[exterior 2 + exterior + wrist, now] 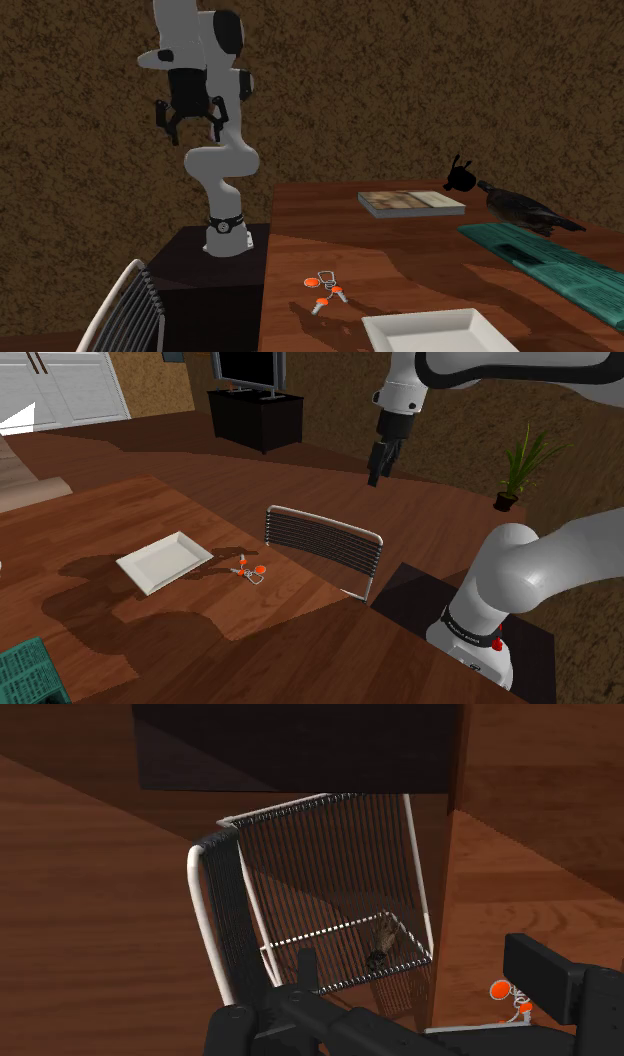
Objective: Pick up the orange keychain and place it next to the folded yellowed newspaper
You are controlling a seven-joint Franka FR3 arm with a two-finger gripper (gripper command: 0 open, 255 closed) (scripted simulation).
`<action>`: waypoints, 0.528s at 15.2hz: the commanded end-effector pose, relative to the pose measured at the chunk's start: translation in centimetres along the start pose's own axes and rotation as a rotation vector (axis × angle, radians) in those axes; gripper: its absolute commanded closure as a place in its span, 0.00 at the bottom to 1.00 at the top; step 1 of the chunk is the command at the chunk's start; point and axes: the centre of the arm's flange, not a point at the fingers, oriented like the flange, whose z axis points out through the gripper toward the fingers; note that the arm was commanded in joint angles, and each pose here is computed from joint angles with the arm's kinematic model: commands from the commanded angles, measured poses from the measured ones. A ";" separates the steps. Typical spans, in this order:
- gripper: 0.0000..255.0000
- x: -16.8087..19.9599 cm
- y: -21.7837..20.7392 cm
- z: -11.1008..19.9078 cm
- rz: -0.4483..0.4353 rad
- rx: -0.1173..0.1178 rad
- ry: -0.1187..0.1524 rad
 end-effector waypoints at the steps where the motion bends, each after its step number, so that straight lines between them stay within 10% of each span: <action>1: 0.00 0.0 0.0 0.0 0.000 0.000 0.000; 8: 0.00 6.3 -5.7 4.7 -0.064 -0.027 -0.022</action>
